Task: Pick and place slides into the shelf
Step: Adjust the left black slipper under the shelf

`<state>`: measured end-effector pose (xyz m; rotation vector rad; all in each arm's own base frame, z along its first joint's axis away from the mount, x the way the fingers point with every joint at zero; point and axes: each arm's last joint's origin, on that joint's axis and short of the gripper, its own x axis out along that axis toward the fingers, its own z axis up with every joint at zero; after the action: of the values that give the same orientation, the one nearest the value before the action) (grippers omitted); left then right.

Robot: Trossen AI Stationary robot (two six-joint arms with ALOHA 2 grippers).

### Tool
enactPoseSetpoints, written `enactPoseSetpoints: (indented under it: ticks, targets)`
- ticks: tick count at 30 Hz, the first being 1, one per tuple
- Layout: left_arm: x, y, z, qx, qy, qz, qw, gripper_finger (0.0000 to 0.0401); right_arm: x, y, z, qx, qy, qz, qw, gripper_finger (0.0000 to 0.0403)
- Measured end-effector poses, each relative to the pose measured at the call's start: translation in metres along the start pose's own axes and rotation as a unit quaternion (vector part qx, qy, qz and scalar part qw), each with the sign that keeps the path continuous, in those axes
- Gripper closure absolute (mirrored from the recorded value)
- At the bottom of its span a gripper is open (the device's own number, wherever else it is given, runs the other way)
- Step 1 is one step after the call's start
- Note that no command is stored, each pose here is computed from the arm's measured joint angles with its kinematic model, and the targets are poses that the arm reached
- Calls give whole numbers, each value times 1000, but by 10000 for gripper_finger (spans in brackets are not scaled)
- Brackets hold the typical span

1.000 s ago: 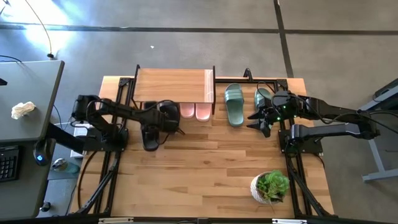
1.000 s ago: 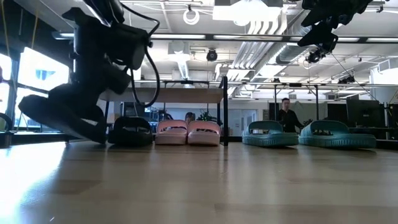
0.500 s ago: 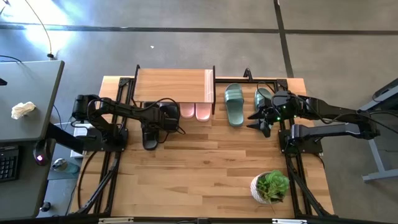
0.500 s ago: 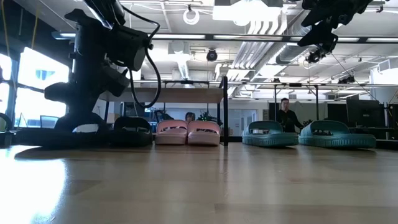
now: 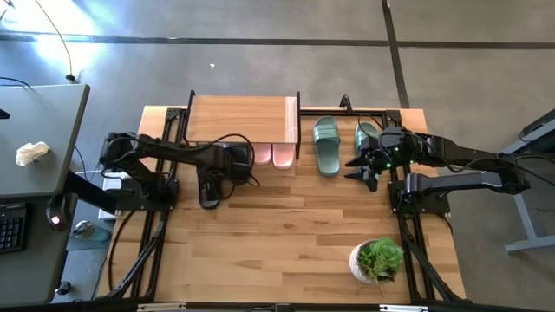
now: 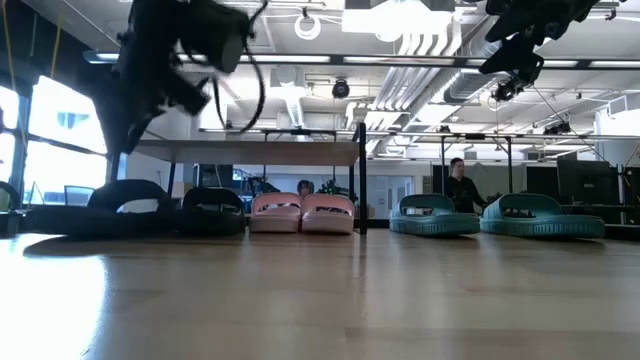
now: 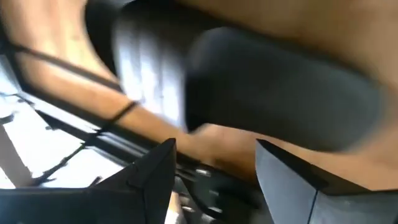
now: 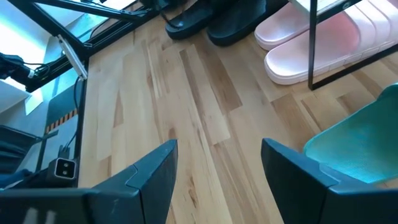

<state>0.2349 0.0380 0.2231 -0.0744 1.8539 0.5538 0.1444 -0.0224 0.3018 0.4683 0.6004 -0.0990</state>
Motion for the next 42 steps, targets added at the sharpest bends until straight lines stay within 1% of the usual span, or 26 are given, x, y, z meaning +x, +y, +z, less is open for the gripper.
enactPoseSetpoints:
  ticks: [1, 3, 6, 8, 10, 12, 13, 14, 15, 16, 17, 19, 20, 21, 23, 25, 28, 29, 30, 32, 34, 38, 42]
  targets:
    - [-9, -3, 0, -3, -7, -27, 1000, 206, 0, 0, 0, 0, 1, 3, 1000, 180]
    - [-27, -13, 1, -15, -21, -98, 995, 215, 0, 0, 0, 0, 3, 7, 1000, 180]
    - [-50, -37, 0, -45, -43, -205, 977, 236, 0, 0, -1, 5, 6, 5, 1000, 180]
    - [-60, -59, -2, -44, -79, -235, 968, 256, 0, -1, -2, 6, 14, 0, 1000, 180]
    - [-63, -81, -9, -37, -108, -231, 966, 283, 0, -1, -5, 9, 24, -4, 1000, 180]
    - [-63, -101, -21, -44, -140, -203, 968, 318, 0, -2, -7, 11, 36, -9, 999, 180]
    - [-62, -111, -26, -64, -164, -181, 968, 337, 0, -3, -8, 10, 40, -10, 999, 180]
    - [-60, -119, -32, -95, -194, -158, 964, 357, 0, -3, -8, 9, 42, -11, 999, 180]
    - [-57, -128, -39, -132, -223, -138, 956, 377, 0, -3, -8, 9, 42, -12, 999, 180]
    - [-55, -134, -45, -170, -247, -124, 946, 388, 0, -3, -8, 9, 42, -13, 999, 180]
    - [-53, -141, -53, -212, -269, -119, 932, 393, 0, -3, -8, 8, 39, -16, 999, 180]
    - [-44, -154, -67, -278, -302, -119, 904, 383, 0, -3, -8, 8, 38, -21, 999, 180]
    - [-37, -161, -73, -311, -309, -124, 890, 377, 0, -3, -8, 6, 37, -23, 999, 180]
    - [-28, -166, -78, -338, -309, -126, 880, 373, 0, -3, -8, 2, 36, -24, 999, 180]
    - [-10, -172, -90, -383, -303, -125, 863, 374, 0, -3, -8, -4, 36, -24, 999, 180]
    - [10, -177, -99, -425, -302, -123, 844, 386, 0, -3, -8, -5, 36, -24, 999, 183]
    - [31, -185, -105, -462, -307, -144, 820, 397, 0, -3, -7, -10, 34, -23, 999, 193]
    - [37, -187, -106, -468, -304, -150, 816, 395, 0, -3, -7, -11, 34, -23, 999, 197]
    - [43, -189, -107, -471, -298, -151, 816, 393, 0, -3, -7, -13, 34, -23, 999, 201]
    - [52, -190, -106, -474, -276, -146, 823, 395, 0, -3, -7, -15, 33, -23, 999, 208]
    - [62, -191, -104, -476, -274, -141, 824, 399, 0, -3, -7, -15, 32, -23, 999, 215]
    - [74, -188, -103, -488, -291, -128, 813, 397, 0, -3, -6, -16, 28, -22, 999, 226]
    - [83, -180, -100, -500, -292, -114, 808, 399, 0, -3, -6, -18, 27, -22, 999, 236]
